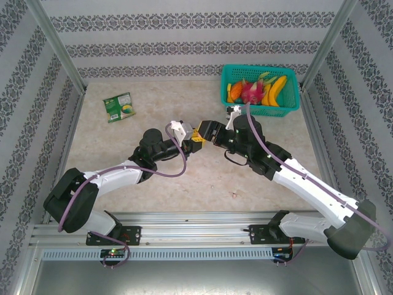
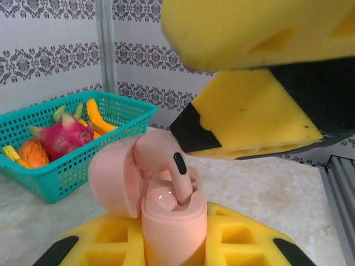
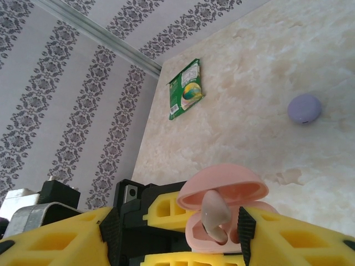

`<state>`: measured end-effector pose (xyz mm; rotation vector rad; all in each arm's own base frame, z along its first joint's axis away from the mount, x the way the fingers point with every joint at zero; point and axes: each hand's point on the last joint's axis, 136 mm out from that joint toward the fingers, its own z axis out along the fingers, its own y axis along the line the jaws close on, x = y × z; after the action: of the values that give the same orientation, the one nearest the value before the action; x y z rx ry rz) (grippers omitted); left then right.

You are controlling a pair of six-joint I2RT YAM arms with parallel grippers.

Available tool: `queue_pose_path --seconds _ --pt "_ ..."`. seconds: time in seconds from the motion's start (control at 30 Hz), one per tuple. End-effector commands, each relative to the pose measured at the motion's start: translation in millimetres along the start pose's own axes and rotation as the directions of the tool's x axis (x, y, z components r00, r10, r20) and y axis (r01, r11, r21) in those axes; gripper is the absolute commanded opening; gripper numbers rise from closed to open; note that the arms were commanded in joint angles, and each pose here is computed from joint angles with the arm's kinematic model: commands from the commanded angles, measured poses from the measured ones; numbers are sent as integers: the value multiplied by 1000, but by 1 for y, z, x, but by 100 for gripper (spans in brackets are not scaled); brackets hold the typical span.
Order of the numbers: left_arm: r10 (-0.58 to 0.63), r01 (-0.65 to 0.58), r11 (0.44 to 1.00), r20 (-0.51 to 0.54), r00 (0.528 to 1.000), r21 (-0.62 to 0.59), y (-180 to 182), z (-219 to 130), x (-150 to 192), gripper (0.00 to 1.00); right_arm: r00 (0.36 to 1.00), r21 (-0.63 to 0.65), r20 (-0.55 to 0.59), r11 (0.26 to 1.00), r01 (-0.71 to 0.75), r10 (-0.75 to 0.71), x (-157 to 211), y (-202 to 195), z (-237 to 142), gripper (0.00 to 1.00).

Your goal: Insert wireless bluetooth earbuds into charging case

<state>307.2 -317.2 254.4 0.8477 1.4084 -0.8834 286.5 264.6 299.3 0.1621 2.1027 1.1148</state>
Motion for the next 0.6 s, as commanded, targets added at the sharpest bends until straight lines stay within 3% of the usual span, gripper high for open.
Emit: queue_pose_path --seconds 0.0,0.57 --pt "43 -44 999 48 998 24 -9 -1 -23 0 1000 -54 10 999 2 -2 -11 17 0 60" --pt "39 -40 999 44 998 25 -10 -1 -23 0 995 -114 -65 991 66 -74 -7 16 4 58"
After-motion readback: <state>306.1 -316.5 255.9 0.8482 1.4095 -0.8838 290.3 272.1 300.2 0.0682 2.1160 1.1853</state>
